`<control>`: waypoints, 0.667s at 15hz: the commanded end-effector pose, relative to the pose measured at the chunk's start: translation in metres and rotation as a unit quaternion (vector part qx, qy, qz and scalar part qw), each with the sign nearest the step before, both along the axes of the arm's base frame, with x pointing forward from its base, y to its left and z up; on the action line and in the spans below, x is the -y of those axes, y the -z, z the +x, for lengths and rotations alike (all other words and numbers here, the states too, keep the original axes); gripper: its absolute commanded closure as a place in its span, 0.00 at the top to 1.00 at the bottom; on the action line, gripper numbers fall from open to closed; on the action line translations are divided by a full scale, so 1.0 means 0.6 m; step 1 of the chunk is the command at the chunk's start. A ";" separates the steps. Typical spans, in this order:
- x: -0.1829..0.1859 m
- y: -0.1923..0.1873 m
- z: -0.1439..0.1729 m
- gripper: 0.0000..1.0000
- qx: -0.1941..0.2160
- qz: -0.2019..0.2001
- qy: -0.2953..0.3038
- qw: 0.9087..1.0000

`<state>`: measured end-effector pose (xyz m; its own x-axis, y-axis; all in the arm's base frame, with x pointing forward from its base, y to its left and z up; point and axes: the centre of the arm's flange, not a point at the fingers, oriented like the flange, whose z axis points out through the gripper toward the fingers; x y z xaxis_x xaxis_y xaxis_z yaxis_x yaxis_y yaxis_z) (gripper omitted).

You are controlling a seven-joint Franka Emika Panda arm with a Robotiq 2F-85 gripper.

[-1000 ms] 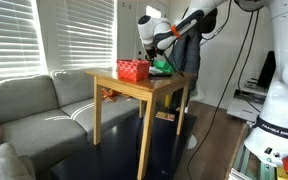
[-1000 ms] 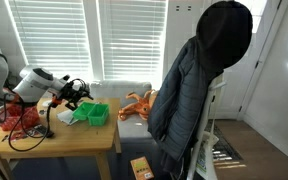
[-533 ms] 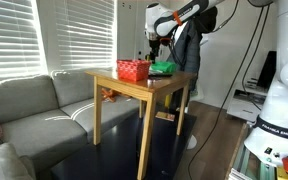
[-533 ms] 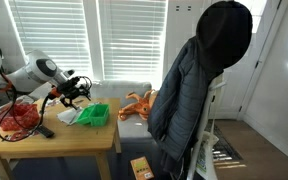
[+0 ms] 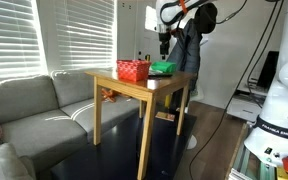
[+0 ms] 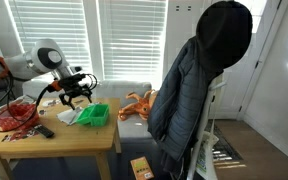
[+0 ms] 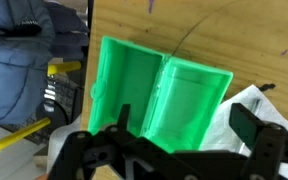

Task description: Open the green container.

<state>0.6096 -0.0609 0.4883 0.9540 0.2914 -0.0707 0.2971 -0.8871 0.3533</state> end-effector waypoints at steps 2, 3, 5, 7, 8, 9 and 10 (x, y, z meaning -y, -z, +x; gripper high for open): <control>0.044 -0.097 -0.114 1.00 -0.010 0.021 0.070 0.997; 0.050 -0.117 -0.132 1.00 -0.005 0.036 0.073 0.997; 0.060 -0.151 -0.161 1.00 0.028 0.085 0.080 0.993; 0.058 -0.148 -0.122 1.00 0.025 0.065 0.082 0.994; 0.062 -0.164 -0.135 1.00 0.037 0.078 0.087 0.992; 0.065 -0.173 -0.146 1.00 0.044 0.084 0.090 0.991; 0.067 -0.177 -0.152 1.00 0.047 0.087 0.092 0.991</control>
